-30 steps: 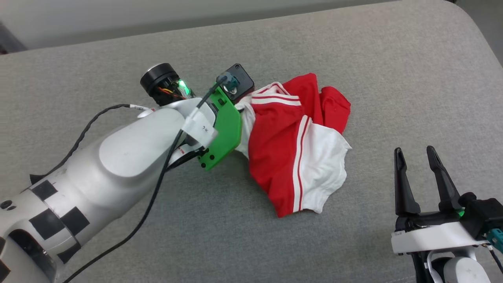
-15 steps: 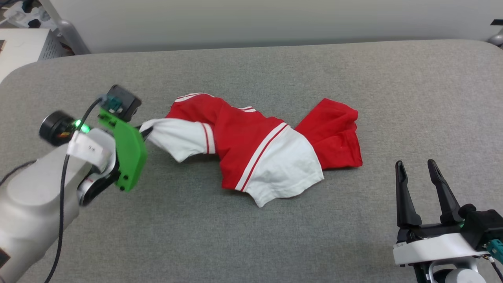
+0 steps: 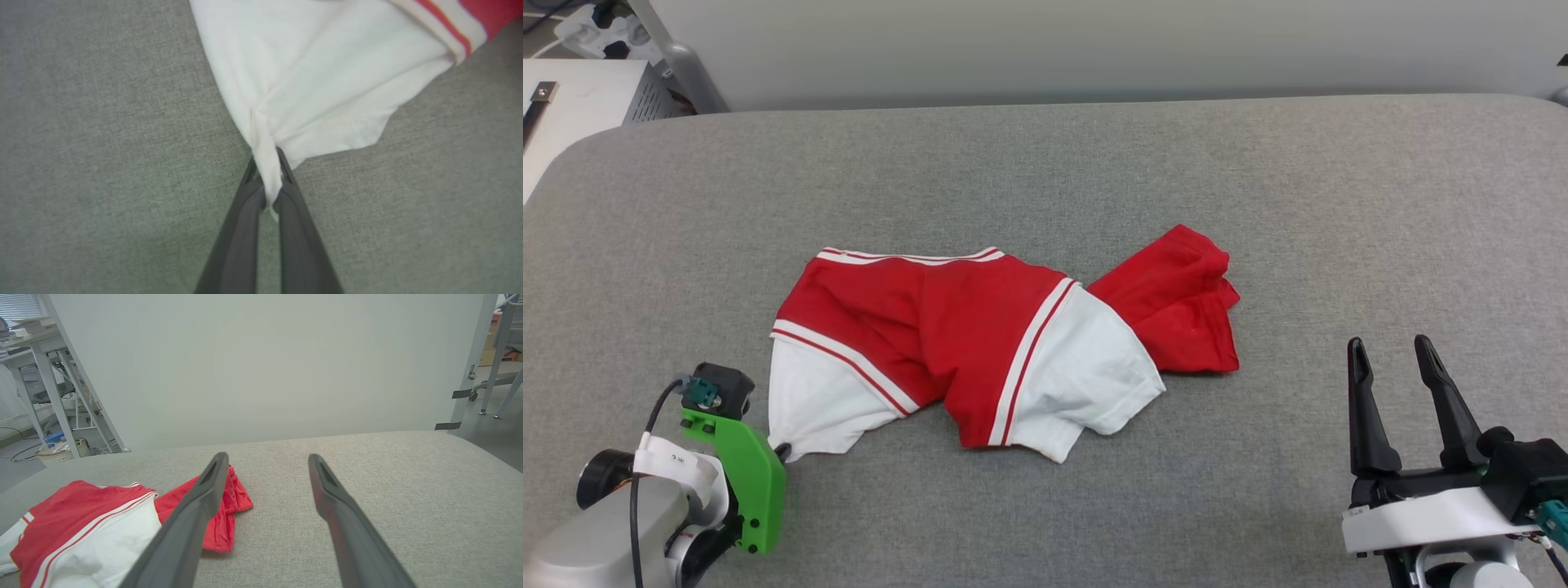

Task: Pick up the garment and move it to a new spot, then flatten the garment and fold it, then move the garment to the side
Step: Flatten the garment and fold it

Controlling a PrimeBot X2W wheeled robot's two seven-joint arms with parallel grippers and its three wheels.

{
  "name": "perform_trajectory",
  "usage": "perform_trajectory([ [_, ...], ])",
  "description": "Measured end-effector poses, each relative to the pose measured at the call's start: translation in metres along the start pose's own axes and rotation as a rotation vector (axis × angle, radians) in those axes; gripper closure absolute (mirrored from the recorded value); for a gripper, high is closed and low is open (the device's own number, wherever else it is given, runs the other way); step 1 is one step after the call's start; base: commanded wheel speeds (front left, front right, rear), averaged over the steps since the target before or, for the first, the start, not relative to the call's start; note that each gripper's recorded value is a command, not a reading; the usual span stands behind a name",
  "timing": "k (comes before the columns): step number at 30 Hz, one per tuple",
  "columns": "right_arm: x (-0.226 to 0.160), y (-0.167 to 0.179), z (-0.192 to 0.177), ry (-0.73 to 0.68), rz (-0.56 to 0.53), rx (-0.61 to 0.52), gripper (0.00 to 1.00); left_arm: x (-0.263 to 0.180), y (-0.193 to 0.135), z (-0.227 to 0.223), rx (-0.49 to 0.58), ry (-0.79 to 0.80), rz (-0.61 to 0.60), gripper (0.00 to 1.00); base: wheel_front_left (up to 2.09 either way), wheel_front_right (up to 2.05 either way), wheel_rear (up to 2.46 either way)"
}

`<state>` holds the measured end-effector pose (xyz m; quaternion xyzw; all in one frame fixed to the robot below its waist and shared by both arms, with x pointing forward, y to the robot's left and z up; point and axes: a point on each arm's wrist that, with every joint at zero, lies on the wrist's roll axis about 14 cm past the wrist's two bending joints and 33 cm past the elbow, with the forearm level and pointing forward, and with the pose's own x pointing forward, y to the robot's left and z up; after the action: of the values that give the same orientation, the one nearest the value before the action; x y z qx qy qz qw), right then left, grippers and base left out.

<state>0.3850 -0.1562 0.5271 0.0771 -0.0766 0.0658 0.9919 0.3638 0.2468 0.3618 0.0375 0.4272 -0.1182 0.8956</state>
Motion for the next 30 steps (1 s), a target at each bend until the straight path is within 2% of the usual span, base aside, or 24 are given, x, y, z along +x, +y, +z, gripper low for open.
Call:
perform_trajectory([
  [1,0.000,0.001,0.000,-0.001,0.002,-0.001,0.00,0.000,0.000,0.000,-0.009,-0.008,0.005,1.00,0.00,0.00,0.00],
  [2,-0.001,0.001,0.000,0.000,0.004,-0.003,0.00,0.000,0.000,0.001,-0.020,-0.021,0.011,0.64,0.00,0.00,0.00],
  [3,-0.001,0.002,0.000,0.000,0.006,-0.005,0.00,-0.001,0.000,0.001,-0.029,-0.035,0.015,0.00,0.00,0.00,0.00],
  [7,-0.005,0.003,0.003,-0.003,0.009,-0.006,0.00,-0.004,0.003,0.011,-0.038,-0.150,0.067,0.00,0.00,0.00,0.00],
  [12,-0.010,0.001,0.009,-0.019,0.001,-0.013,0.00,-0.021,0.008,0.057,-0.087,-0.417,0.145,0.00,0.00,0.00,0.00],
  [15,-0.013,0.001,0.012,-0.023,0.000,-0.016,0.00,-0.032,0.002,0.078,-0.103,-0.512,0.161,0.00,0.00,0.00,0.00],
  [20,-0.012,0.006,0.021,-0.051,0.017,-0.025,0.00,-0.070,-0.003,0.123,-0.050,-0.722,0.235,0.00,0.00,0.00,0.00],
  [24,-0.010,0.007,0.032,-0.084,0.023,-0.038,0.00,-0.099,-0.006,0.128,-0.046,-0.842,0.310,0.00,0.00,0.00,0.00],
  [30,0.008,0.022,0.053,-0.157,0.072,-0.076,0.00,-0.124,-0.010,0.107,-0.058,-0.924,0.409,0.00,0.00,0.00,0.00],
])
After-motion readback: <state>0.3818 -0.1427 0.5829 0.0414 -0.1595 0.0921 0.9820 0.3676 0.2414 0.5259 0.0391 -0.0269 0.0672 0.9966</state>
